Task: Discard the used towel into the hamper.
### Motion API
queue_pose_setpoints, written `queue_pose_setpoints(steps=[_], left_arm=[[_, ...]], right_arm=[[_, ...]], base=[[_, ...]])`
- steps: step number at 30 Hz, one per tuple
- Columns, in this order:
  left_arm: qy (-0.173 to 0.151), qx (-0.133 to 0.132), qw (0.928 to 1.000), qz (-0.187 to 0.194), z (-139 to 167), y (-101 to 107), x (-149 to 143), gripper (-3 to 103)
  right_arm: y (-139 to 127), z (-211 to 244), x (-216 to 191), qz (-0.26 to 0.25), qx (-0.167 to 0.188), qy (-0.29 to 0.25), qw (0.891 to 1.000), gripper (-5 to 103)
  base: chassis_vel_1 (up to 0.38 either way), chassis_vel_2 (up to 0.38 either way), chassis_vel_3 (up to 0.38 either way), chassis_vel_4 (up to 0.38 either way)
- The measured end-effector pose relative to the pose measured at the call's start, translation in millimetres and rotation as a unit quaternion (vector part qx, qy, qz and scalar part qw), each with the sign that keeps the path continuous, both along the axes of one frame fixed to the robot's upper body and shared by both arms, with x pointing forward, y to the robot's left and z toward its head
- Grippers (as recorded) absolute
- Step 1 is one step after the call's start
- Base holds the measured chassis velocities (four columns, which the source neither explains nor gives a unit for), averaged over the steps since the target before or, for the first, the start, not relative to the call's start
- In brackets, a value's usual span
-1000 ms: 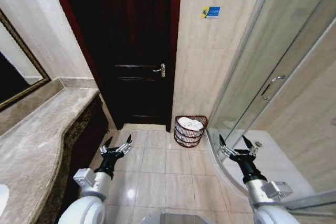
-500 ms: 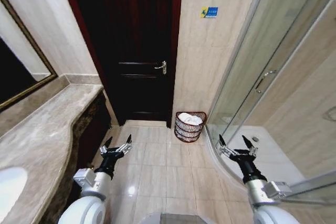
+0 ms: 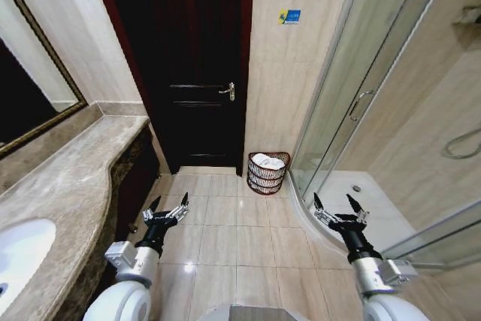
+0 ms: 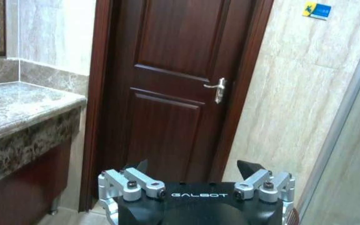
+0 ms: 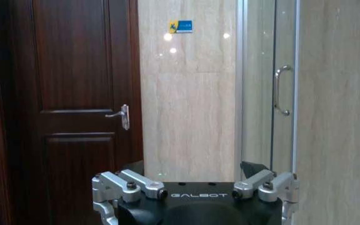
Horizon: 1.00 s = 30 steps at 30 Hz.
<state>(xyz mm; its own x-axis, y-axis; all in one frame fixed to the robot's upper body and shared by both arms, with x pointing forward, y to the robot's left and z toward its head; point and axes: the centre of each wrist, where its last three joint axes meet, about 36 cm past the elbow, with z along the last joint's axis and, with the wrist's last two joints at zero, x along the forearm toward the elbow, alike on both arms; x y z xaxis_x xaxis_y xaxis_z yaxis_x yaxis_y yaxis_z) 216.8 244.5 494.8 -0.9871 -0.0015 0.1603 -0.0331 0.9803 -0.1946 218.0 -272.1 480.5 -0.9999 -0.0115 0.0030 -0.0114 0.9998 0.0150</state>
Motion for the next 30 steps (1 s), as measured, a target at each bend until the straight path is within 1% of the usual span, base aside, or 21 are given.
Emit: queue_pose_setpoints(steps=[30], left_arm=[[0.0,0.0,1.0,0.0,0.0,0.0,-0.1,97]], right_arm=[[0.0,0.0,-0.1,0.0,0.0,0.0,1.0,100]], base=[[-0.005,-0.002,0.004,0.003]])
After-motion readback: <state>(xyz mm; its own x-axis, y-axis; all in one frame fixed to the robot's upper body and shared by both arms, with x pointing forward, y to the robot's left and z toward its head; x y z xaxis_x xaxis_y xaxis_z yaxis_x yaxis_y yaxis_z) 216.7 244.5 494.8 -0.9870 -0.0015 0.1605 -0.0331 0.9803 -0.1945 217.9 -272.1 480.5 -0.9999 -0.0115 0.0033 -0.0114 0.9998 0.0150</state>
